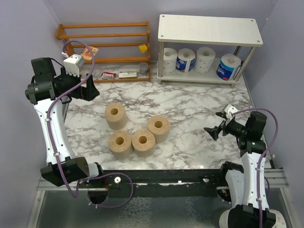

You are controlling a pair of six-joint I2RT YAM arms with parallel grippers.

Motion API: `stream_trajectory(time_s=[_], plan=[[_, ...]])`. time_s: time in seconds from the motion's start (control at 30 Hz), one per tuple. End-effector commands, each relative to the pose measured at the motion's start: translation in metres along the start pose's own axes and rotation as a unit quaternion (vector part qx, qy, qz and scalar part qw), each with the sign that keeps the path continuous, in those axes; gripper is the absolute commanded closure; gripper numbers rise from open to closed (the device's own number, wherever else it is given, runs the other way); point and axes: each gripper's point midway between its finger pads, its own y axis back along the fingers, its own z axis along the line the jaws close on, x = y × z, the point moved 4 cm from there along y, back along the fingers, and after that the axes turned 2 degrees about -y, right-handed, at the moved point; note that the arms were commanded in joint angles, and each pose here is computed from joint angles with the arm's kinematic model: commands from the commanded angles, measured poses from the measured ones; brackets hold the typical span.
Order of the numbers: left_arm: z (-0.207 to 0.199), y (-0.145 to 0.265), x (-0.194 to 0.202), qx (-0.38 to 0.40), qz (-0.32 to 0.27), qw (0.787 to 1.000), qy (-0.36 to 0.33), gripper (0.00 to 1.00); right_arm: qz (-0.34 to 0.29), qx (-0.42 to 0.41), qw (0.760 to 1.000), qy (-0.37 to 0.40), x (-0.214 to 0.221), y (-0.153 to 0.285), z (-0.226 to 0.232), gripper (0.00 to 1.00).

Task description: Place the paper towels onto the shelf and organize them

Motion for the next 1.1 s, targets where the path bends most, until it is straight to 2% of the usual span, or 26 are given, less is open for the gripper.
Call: stream_trajectory(time_s=[0.0, 0.1, 0.27, 0.47, 0.73, 0.87, 0.93, 1.07], plan=[[-0.061, 0.025, 0.009, 0.167, -0.025, 0.984, -0.061, 0.01, -0.002, 0.011, 1.000, 0.005, -0.003, 0.000, -0.006, 0.01], [-0.068, 0.017, 0.026, 0.185, -0.032, 0.982, -0.035, 0.01, -0.003, 0.010, 1.000, 0.007, -0.003, 0.000, -0.006, 0.01], [-0.052, -0.014, 0.062, 0.140, -0.027, 0.990, 0.017, 0.01, -0.002, 0.011, 1.000, 0.006, -0.002, 0.000, -0.006, 0.01], [-0.018, -0.050, 0.100, 0.102, 0.037, 0.992, 0.068, 0.01, 0.005, 0.012, 1.000, 0.000, 0.002, -0.001, -0.008, 0.01], [0.007, -0.069, 0.117, 0.155, 0.033, 0.971, 0.180, 0.08, 0.008, 0.016, 1.000, -0.002, 0.005, 0.000, -0.009, 0.01], [0.010, -0.081, 0.125, 0.199, 0.044, 0.947, 0.248, 0.13, 0.013, 0.021, 1.000, -0.007, 0.009, 0.000, -0.012, 0.01], [0.010, -0.085, 0.128, 0.214, 0.050, 0.938, 0.268, 0.12, 0.014, 0.025, 1.000, -0.007, 0.009, 0.001, -0.014, 0.01], [0.013, -0.090, 0.135, 0.210, 0.064, 0.935, 0.279, 0.11, 0.012, 0.029, 0.999, -0.007, 0.009, 0.002, -0.014, 0.01]])
